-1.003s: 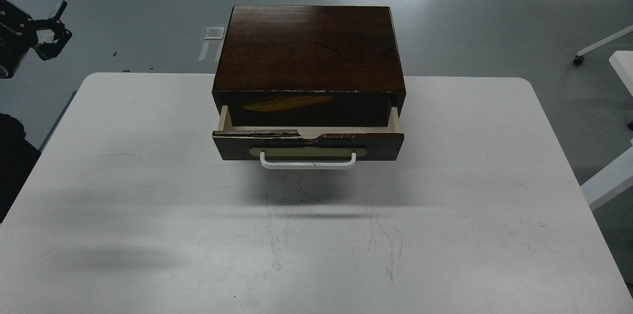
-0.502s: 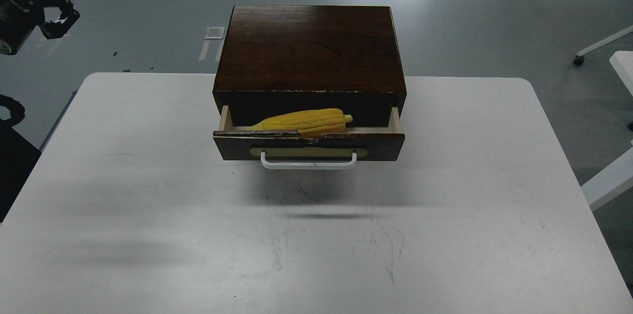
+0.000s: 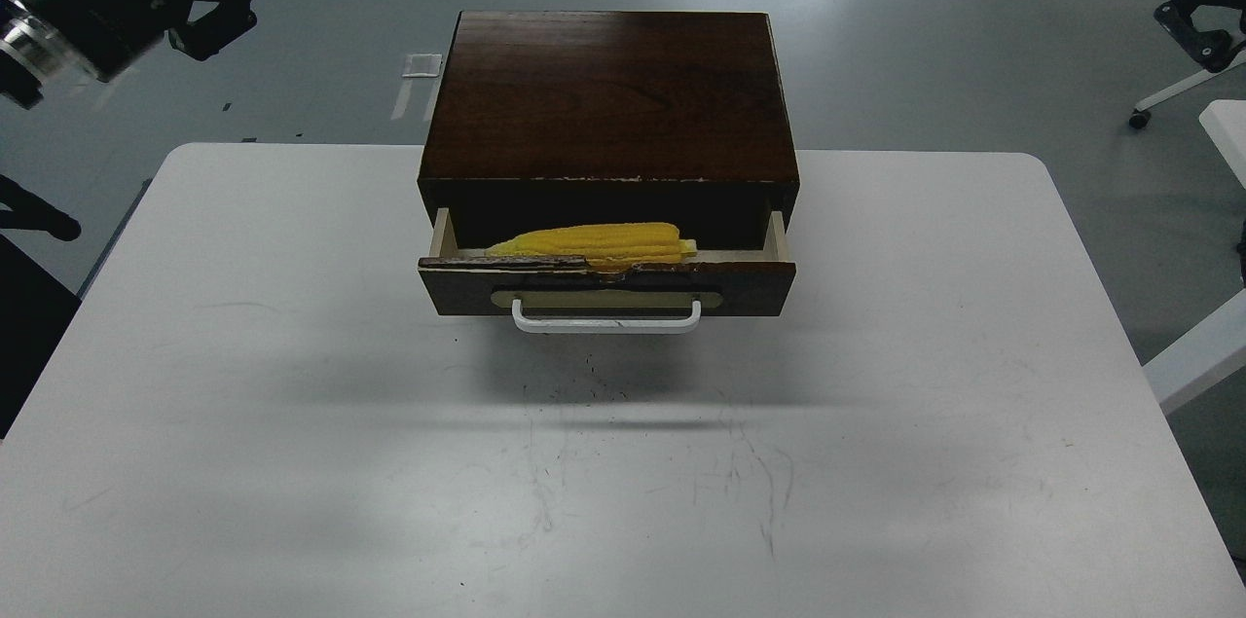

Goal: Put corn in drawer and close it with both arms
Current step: 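Reach the left gripper toward the front of the open drawer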

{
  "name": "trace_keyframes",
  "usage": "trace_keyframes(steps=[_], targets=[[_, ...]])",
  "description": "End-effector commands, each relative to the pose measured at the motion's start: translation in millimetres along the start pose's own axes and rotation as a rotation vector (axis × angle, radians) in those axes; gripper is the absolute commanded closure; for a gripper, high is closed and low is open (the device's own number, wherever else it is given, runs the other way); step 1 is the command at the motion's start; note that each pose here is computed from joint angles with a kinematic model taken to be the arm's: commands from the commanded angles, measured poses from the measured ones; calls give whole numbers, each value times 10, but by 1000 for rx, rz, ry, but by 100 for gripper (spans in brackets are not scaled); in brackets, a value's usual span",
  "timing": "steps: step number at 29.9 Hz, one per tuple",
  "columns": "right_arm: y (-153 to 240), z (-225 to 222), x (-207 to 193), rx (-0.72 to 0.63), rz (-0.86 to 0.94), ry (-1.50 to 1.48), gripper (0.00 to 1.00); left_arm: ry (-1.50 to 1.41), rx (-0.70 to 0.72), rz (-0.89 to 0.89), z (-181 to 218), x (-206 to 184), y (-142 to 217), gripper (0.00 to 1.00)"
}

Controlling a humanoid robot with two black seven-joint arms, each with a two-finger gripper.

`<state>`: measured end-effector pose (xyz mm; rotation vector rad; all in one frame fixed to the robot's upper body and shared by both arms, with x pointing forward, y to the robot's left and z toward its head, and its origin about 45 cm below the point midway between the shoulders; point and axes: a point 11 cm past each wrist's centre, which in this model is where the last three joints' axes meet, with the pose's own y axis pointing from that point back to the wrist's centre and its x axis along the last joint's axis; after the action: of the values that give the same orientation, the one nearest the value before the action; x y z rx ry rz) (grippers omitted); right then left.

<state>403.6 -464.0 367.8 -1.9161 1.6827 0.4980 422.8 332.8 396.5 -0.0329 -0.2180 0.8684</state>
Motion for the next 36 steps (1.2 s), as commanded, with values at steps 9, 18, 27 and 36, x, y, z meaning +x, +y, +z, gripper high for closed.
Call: trace_keyframes(steps=[9, 18, 27, 36], targets=[[232, 231, 486, -34, 106, 10, 0, -505, 69, -493, 31, -1298, -159, 2], [251, 161, 566, -18, 125, 31, 0, -874, -19, -755, -49, -2121, -281, 2], [248, 138, 581, -12, 128, 37, 0, -1313, -10, -857, -336, -2380, -414, 3], [273, 144, 619, -14, 138, 41, 0, -1551, 21, -950, -473, -2424, -424, 3]])
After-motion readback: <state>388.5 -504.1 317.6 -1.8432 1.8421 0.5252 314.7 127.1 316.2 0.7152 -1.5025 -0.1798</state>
